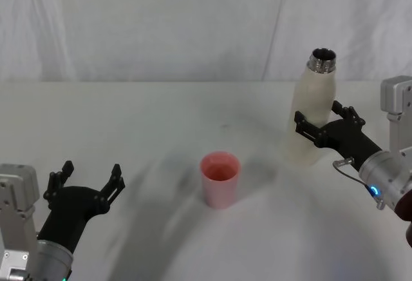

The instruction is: Grasp the thermos with one hand and pour water into the cup lid.

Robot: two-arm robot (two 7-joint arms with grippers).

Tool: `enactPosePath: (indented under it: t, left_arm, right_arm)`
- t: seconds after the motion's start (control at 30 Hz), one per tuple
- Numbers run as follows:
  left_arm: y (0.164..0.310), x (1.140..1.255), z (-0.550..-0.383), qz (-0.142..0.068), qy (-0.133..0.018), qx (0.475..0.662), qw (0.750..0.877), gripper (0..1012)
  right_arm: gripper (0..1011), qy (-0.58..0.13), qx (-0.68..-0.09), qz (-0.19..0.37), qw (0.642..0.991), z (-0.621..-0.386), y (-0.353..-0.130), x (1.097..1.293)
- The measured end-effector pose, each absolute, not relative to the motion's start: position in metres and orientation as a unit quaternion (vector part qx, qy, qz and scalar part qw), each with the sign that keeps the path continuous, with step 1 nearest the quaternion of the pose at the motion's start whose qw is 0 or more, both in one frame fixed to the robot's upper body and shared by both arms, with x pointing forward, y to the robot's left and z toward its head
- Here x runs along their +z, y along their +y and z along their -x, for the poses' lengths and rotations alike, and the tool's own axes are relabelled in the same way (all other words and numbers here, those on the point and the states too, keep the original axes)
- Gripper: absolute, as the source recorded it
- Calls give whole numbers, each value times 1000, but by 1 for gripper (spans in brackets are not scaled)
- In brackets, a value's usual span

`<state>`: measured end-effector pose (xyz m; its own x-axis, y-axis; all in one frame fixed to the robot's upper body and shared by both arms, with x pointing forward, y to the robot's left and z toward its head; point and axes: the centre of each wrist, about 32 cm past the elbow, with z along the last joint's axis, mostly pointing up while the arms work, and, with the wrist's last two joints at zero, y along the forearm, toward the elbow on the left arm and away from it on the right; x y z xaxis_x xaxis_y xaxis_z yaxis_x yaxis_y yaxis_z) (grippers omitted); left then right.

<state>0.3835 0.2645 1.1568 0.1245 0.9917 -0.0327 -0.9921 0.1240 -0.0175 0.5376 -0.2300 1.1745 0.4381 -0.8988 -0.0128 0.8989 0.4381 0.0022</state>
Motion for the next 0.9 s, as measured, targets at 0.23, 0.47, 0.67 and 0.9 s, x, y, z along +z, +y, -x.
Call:
enactPosePath:
  t: [0.23, 0.47, 0.67, 0.9]
  left_arm:
    - [265, 1157, -384, 17, 6, 662, 750, 1001]
    - [265, 1157, -384, 17, 6, 662, 750, 1001]
    - [265, 1157, -384, 17, 6, 662, 750, 1001]
    - [265, 1157, -384, 17, 6, 662, 750, 1001]
  right_arm:
    - [1001, 3, -531, -3, 848, -534, -232, 1175]
    - [1001, 3, -532, -3, 847, -532, -234, 1175]
    - [1001, 3, -533, -2, 846, -531, -235, 1175]
    - [1001, 3, -534, -1, 846, -530, -235, 1175]
